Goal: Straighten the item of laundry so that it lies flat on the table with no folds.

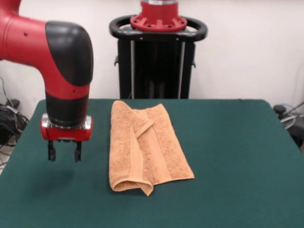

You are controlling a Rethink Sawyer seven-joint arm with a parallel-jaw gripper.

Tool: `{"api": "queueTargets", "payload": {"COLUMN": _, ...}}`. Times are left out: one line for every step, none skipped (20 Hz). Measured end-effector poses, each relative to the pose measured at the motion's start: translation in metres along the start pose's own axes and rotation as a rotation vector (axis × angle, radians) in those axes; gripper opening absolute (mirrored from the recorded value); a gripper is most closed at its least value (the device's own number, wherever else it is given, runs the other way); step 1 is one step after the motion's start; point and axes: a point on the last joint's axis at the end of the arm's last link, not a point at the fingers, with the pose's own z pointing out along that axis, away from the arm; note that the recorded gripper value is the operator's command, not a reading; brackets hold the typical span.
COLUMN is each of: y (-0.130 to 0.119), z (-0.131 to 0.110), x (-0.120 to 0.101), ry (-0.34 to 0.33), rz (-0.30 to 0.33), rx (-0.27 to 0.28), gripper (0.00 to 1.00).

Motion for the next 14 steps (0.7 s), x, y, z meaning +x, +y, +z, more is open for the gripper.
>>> {"api": "queueTargets", "payload": {"y": 0.001, "z": 0.005, "x": -0.001, "ry": -0.008, "rz": -0.007, "rx": 0.004, "gripper": 1.00}}
{"api": "queueTargets", "payload": {"y": 0.002, "z": 0.010, "x": -0.001, "ry": -0.017, "rz": -0.015, "rx": 0.009, "gripper": 1.00}}
{"api": "queueTargets", "payload": {"y": 0.003, "z": 0.013, "x": -0.002, "ry": -0.019, "rz": -0.019, "rx": 0.011, "gripper": 1.00}}
{"api": "queueTargets", "payload": {"y": 0.003, "z": 0.016, "x": -0.002, "ry": -0.022, "rz": -0.023, "rx": 0.013, "gripper": 1.00}}
{"api": "queueTargets", "payload": {"y": 0.004, "z": 0.017, "x": -0.002, "ry": -0.022, "rz": -0.024, "rx": 0.014, "gripper": 1.00}}
{"api": "queueTargets", "payload": {"y": 0.004, "z": 0.018, "x": -0.002, "ry": -0.021, "rz": -0.026, "rx": 0.015, "gripper": 1.00}}
{"api": "queueTargets", "payload": {"y": 0.004, "z": 0.018, "x": -0.005, "ry": -0.022, "rz": -0.030, "rx": 0.021, "gripper": 1.00}}
{"api": "queueTargets", "payload": {"y": 0.004, "z": 0.018, "x": -0.007, "ry": -0.023, "rz": -0.034, "rx": 0.027, "gripper": 1.00}}
{"api": "queueTargets", "payload": {"y": 0.004, "z": 0.018, "x": -0.010, "ry": -0.025, "rz": -0.038, "rx": 0.033, "gripper": 1.00}}
{"api": "queueTargets", "payload": {"y": 0.005, "z": 0.016, "x": -0.016, "ry": -0.031, "rz": -0.045, "rx": 0.042, "gripper": 1.00}}
{"api": "queueTargets", "payload": {"y": 0.005, "z": 0.015, "x": -0.020, "ry": -0.036, "rz": -0.051, "rx": 0.050, "gripper": 1.00}}
{"api": "queueTargets", "payload": {"y": 0.006, "z": 0.012, "x": -0.033, "ry": -0.052, "rz": -0.063, "rx": 0.068, "gripper": 1.00}}
{"api": "queueTargets", "payload": {"y": 0.006, "z": 0.011, "x": -0.036, "ry": -0.056, "rz": -0.066, "rx": 0.073, "gripper": 1.00}}
{"api": "queueTargets", "payload": {"y": 0.005, "z": 0.011, "x": -0.040, "ry": -0.060, "rz": -0.069, "rx": 0.078, "gripper": 1.00}}
